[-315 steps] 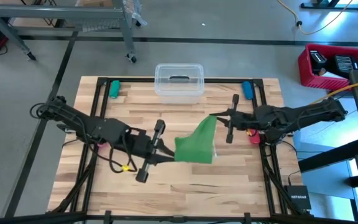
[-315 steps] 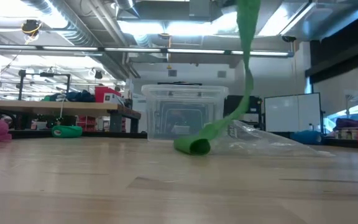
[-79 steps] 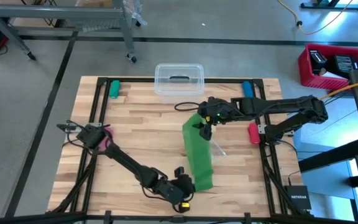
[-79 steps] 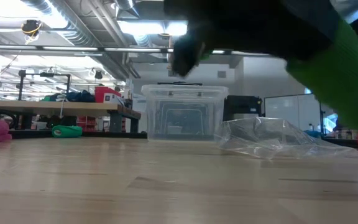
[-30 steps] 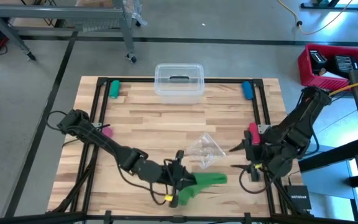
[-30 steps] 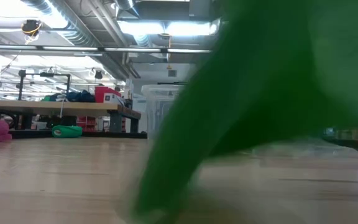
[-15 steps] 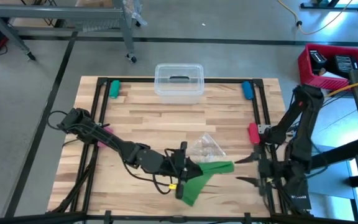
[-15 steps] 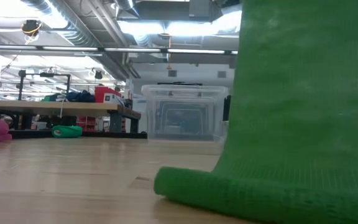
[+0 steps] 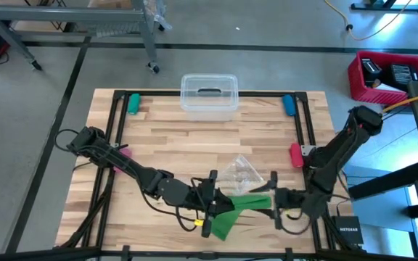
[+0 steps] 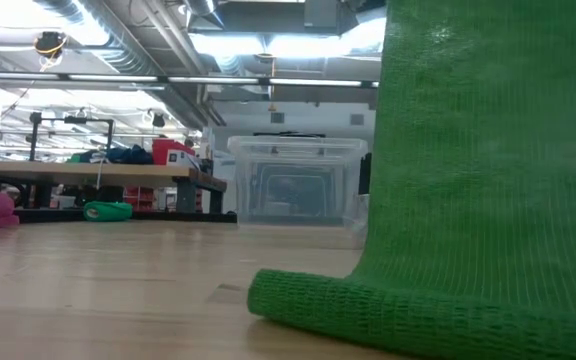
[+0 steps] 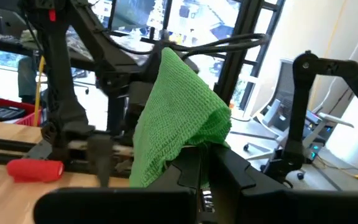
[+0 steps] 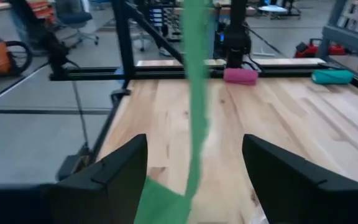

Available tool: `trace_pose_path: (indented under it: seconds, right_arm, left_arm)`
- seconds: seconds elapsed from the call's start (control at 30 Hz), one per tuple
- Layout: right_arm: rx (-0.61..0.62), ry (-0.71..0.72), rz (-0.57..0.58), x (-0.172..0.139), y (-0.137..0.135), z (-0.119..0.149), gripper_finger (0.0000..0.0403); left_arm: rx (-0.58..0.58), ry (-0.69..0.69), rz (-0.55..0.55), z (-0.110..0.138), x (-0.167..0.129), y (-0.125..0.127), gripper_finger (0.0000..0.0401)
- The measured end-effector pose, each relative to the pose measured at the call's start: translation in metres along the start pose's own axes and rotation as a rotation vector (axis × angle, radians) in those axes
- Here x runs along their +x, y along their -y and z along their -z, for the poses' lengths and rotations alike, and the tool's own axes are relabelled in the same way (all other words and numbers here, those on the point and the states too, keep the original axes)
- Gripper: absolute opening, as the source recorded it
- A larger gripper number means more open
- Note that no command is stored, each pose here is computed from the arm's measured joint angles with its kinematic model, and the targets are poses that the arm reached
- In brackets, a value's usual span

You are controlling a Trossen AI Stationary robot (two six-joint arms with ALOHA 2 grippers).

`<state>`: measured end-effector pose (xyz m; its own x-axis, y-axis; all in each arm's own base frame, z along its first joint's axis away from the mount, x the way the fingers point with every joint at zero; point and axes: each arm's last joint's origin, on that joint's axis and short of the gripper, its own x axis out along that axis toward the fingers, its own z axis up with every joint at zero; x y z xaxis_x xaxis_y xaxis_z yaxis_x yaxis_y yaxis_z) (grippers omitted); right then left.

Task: Roll bandage
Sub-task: Roll the green bandage

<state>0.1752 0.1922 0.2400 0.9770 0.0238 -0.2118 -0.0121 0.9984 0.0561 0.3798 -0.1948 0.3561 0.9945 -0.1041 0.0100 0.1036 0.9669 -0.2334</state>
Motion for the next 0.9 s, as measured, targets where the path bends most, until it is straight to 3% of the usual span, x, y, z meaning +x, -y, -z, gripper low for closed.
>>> trace_pose_path:
  seconds: [0.13,0.37,0.5,0.73,0.9]
  right_arm:
    - [0.029,0.018,0.004,0.010,0.002,-0.001,0.0224]
    - [-0.089,0.017,0.079,0.010,0.004,0.002,0.0020]
    - [-0.145,0.036,0.198,0.008,0.008,-0.002,0.0020]
    - [-0.265,0.039,0.442,-0.005,0.026,-0.009,0.0009]
    - [-0.275,0.042,0.481,-0.017,0.037,-0.017,0.0006]
  left_arm:
    - [0.003,-0.001,0.004,0.000,-0.001,0.002,0.0011]
    - [-0.001,-0.002,0.008,0.001,-0.001,0.003,0.0011]
    - [0.007,-0.017,0.037,0.003,-0.004,0.010,0.0011]
    - [0.038,-0.052,0.307,0.005,-0.011,0.028,0.0011]
    - [0.050,-0.031,0.363,0.004,-0.014,0.037,0.0011]
